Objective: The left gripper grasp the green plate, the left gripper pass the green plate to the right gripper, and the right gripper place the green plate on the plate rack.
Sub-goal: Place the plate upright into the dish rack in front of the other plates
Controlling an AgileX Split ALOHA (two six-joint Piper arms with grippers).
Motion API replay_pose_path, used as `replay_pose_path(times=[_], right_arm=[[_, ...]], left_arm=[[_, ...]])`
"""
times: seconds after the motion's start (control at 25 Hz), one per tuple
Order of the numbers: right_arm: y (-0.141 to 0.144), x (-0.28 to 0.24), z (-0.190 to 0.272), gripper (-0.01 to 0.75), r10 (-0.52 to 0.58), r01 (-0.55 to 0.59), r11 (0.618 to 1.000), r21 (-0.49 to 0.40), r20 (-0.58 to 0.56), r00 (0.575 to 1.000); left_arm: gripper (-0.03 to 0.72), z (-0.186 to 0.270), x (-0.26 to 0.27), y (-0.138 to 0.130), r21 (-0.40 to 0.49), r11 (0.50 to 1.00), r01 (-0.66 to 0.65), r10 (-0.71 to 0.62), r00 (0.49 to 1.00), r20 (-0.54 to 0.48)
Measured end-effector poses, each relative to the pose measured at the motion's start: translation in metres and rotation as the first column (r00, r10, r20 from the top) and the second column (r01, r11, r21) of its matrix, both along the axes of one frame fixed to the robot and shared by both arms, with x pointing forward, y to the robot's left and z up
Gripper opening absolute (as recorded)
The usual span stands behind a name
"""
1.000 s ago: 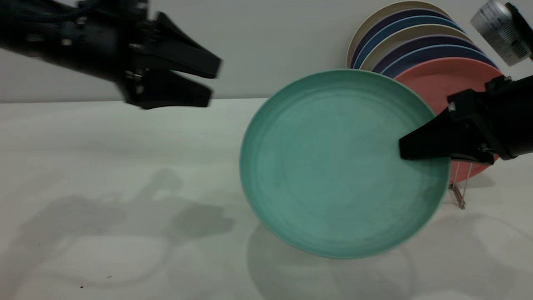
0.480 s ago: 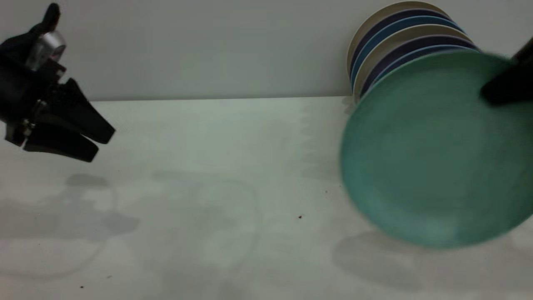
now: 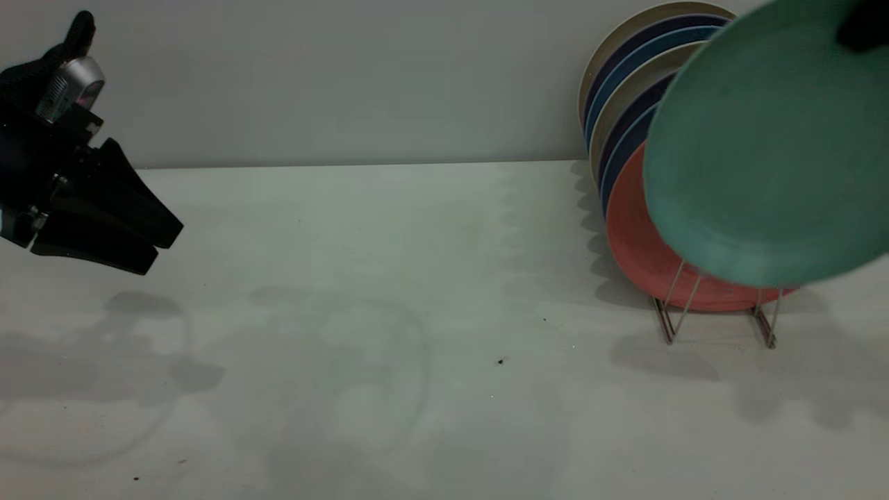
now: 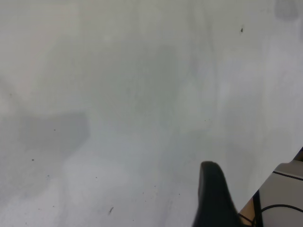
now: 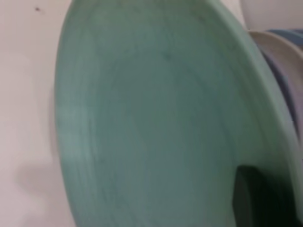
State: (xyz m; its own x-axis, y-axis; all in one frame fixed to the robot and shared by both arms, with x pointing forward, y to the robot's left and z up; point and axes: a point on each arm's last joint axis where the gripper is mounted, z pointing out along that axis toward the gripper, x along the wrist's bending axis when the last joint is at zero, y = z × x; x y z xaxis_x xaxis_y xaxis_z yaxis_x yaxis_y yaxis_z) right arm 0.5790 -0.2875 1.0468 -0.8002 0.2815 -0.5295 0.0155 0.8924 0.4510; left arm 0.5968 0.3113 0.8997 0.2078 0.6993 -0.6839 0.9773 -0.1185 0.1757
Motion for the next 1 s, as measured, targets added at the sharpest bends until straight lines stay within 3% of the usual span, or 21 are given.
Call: replay_pose_path(times=[0.36, 1.0], right_arm=[[-0.007, 0.024, 0.002, 0.054, -0.019, 0.026, 0.997, -0.066, 0.099, 0.995], [-0.008, 0.04, -0.042, 0.06, -0.027, 0.026, 0.998, -0.053, -0.012, 1.0]], left_arm=[[0.478, -0.003, 0.001, 0.004, 0.053, 0.999, -0.001, 0.0, 1.0, 0.014], [0.477, -0.004, 0.002, 0.005, 0.073, 0.997, -0.013, 0.011, 1.0, 0.017]])
